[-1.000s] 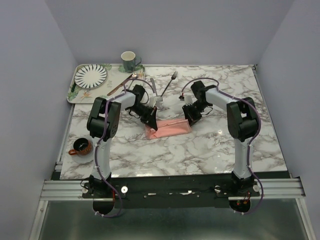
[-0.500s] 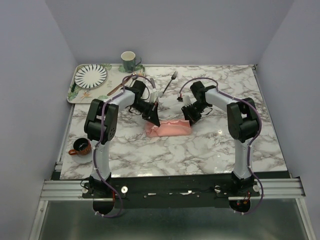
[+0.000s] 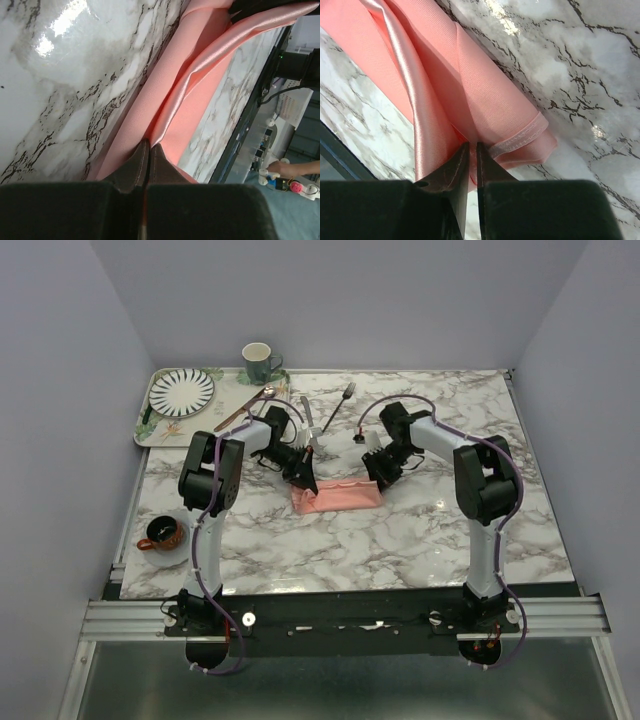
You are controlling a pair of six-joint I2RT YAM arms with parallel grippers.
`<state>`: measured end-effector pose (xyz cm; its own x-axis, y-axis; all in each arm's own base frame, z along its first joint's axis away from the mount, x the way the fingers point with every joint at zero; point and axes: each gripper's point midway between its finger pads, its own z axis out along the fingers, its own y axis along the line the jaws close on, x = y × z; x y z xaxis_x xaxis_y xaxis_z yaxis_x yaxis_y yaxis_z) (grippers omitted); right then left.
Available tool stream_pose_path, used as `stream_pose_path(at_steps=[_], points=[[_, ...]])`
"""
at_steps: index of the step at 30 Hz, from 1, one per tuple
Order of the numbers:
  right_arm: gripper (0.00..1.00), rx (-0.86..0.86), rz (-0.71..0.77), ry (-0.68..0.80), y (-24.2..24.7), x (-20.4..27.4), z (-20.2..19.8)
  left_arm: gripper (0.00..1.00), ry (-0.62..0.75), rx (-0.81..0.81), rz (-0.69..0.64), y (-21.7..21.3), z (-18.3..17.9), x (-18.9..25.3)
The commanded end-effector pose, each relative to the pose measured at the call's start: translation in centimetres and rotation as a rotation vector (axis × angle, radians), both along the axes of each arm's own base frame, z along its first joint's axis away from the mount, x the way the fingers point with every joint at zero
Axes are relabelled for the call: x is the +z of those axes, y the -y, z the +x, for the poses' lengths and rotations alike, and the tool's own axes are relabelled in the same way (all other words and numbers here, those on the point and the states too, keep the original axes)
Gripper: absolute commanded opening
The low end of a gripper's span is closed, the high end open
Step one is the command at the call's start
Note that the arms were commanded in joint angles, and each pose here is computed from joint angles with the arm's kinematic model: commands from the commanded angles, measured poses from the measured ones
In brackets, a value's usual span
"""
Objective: Fold the napkin into a case and place the utensils inside
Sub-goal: Fold the 2/3-rectangle-folded napkin at the center of the board.
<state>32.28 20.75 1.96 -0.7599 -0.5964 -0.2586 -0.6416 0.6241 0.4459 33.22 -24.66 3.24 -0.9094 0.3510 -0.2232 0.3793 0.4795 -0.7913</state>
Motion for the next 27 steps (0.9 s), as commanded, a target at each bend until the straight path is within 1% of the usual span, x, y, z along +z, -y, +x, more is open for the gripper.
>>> stream_pose_path(at_steps=[1,7,8,10,12,15,17,18,19,22,23,25,27], points=[[0.22,0.013,-0.105,0.081,1.7,0.7,1.1,0.00,0.002,-0.013,0.048,-0.8,0.1,-1.8],[0.31,-0.050,-0.096,0.117,3.1,4.5,2.5,0.00,-0.004,-0.021,0.047,-0.8,0.1,-2.0],[0.31,-0.064,-0.090,0.137,3.7,5.3,3.3,0.00,-0.002,-0.020,0.050,-0.8,0.1,-2.0],[0.31,-0.061,-0.071,0.145,3.9,6.4,3.7,0.00,-0.005,-0.025,0.046,-0.8,0.0,-2.1],[0.32,-0.039,-0.044,0.208,4.3,8.0,4.7,0.00,-0.006,-0.028,0.045,-0.8,0.0,-2.1],[0.36,0.021,0.026,0.291,3.3,9.6,5.6,0.00,-0.020,-0.037,0.045,-0.8,-0.1,-2.2],[0.43,0.077,0.077,0.330,2.1,10.4,5.7,0.00,-0.026,-0.044,0.034,-0.7,-0.1,-2.2],[0.45,0.101,0.084,0.345,1.6,10.5,5.7,0.00,-0.029,-0.043,0.034,-0.7,-0.1,-2.2],[0.51,0.128,0.090,0.362,1.1,10.5,5.8,0.00,-0.035,-0.043,0.034,-0.7,-0.2,-2.3],[0.60,0.235,0.111,0.448,-1.0,10.5,5.6,0.00,-0.041,-0.042,0.038,-0.7,-0.1,-2.4],[0.61,0.296,0.114,0.484,-2.0,10.6,5.1,0.00,-0.041,-0.039,0.038,-0.7,0.0,-2.4],[0.61,0.348,0.119,0.540,-3.2,10.6,5.3,0.00,-0.043,-0.038,0.040,-0.7,0.0,-2.5],[0.65,0.425,0.114,0.563,-4.4,9.8,4.5,0.00,-0.045,-0.039,0.042,-0.7,0.0,-2.5]])
